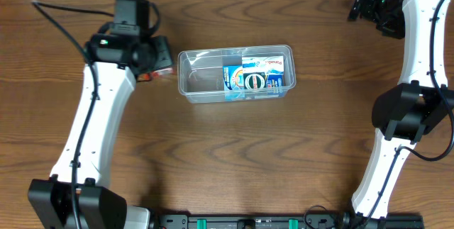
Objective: Pack container
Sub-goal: 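Carry the red box right over the container with the left gripper, then lower the red box into the container's left end and release, then lift the left gripper and move it to the white-capped bottle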
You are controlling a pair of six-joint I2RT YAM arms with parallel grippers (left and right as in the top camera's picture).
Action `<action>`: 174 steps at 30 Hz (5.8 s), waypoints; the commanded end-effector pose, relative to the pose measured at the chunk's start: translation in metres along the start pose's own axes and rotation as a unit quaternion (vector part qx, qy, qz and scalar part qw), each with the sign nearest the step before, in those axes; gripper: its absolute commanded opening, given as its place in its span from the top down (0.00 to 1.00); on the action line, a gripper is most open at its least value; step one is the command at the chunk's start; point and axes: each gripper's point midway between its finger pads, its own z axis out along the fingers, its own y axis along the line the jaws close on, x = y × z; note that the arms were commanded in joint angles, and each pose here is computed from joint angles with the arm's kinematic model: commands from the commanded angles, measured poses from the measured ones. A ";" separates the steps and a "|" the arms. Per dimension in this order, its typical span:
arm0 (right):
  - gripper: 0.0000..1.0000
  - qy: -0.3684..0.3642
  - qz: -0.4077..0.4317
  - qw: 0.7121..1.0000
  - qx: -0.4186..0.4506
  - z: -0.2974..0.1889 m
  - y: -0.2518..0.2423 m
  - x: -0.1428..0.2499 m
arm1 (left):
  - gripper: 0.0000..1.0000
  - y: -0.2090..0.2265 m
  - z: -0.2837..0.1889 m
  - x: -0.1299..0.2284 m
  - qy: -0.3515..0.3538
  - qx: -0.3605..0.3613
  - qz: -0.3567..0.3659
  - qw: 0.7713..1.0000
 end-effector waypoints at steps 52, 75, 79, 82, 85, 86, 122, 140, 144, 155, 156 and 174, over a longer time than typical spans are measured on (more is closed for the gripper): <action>0.01 -0.010 -0.006 1.000 -0.006 -0.007 0.003 -0.003 | 0.42 -0.064 0.082 0.048 0.063 -0.037 0.113 0.991; 0.01 -0.010 -0.006 1.000 -0.006 -0.007 0.003 -0.003 | 0.49 -0.099 0.079 0.064 0.100 0.055 0.066 0.991; 0.01 -0.009 -0.007 1.000 -0.006 -0.007 0.004 -0.003 | 0.49 -0.110 0.078 0.066 0.095 0.066 0.067 0.991; 0.01 -0.009 -0.007 1.000 -0.006 -0.007 0.004 -0.003 | 0.49 -0.113 0.079 0.069 0.096 0.062 0.074 0.991; 0.01 -0.009 -0.007 1.000 -0.006 -0.007 0.004 -0.003 | 0.49 -0.106 0.082 0.074 0.103 0.042 0.078 0.991; 0.01 -0.009 -0.007 1.000 -0.006 -0.007 0.004 -0.003 | 0.49 -0.102 0.083 0.075 0.105 0.032 0.079 0.991; 0.01 -0.009 -0.007 1.000 -0.006 -0.007 0.004 -0.003 | 0.48 -0.084 0.114 0.089 0.131 -0.023 0.089 0.987; 0.01 -0.010 -0.007 1.000 -0.006 -0.007 0.004 -0.003 | 0.48 -0.092 0.117 0.079 0.109 -0.010 0.086 0.990; 0.01 -0.010 -0.007 1.000 -0.006 -0.007 0.004 -0.003 | 0.48 -0.092 0.117 0.079 0.109 -0.010 0.086 0.990; 0.01 -0.010 -0.007 1.000 -0.006 -0.007 0.004 -0.003 | 0.48 -0.089 0.124 0.085 0.118 -0.016 0.088 0.989; 0.01 -0.009 -0.007 1.000 -0.006 -0.007 0.004 -0.003 | 0.48 -0.088 0.125 0.086 0.121 -0.017 0.088 0.989; 0.01 -0.009 -0.007 1.000 -0.006 -0.007 0.004 -0.003 | 0.21 -0.094 0.129 0.096 0.143 0.002 0.085 0.986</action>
